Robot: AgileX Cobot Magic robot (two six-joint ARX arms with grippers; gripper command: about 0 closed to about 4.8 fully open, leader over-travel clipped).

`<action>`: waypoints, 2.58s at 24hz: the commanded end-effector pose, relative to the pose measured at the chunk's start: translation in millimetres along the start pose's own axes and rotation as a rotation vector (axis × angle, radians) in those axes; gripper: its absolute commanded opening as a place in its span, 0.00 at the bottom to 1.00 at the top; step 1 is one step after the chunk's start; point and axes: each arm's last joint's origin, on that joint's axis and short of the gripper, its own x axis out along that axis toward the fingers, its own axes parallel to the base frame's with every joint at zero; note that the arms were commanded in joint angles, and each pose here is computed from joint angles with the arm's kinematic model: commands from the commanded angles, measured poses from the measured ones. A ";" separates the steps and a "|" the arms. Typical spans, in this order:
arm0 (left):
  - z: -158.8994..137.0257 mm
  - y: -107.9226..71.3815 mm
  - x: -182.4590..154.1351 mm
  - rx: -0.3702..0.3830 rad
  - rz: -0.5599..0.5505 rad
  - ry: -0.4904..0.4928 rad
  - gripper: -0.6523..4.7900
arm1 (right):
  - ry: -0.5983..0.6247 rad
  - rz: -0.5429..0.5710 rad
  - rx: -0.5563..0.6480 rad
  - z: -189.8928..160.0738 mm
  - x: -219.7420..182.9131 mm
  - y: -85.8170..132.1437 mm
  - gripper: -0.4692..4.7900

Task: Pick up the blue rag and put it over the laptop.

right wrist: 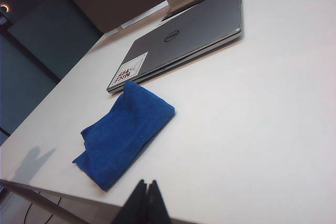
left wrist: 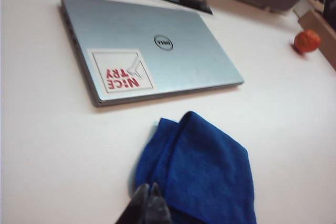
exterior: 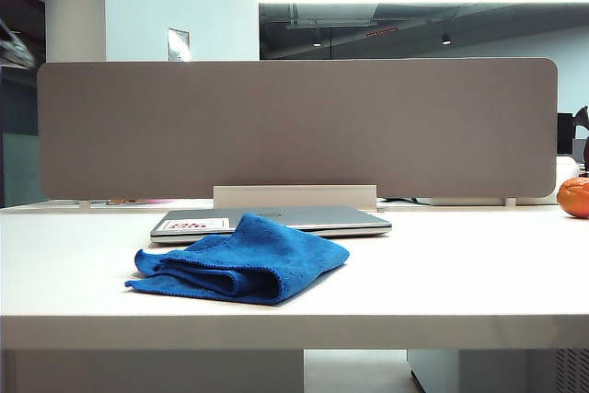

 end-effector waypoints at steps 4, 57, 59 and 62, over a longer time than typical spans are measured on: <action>2.2 -10.8 27.2 0.057 -0.060 0.097 0.11 | -0.008 0.005 -0.004 -0.1 0.3 -0.3 0.09; -46.0 -0.6 178.4 0.098 -0.009 0.565 0.87 | -0.009 -0.002 -0.011 -0.2 0.3 -0.5 0.09; -47.3 -3.0 179.2 0.104 -0.015 0.568 0.86 | -0.011 -0.005 -0.011 -0.2 0.3 -0.6 0.09; -50.2 -9.0 181.3 0.119 -0.030 0.569 0.86 | -0.012 -0.007 -0.011 -0.2 0.3 -0.7 0.09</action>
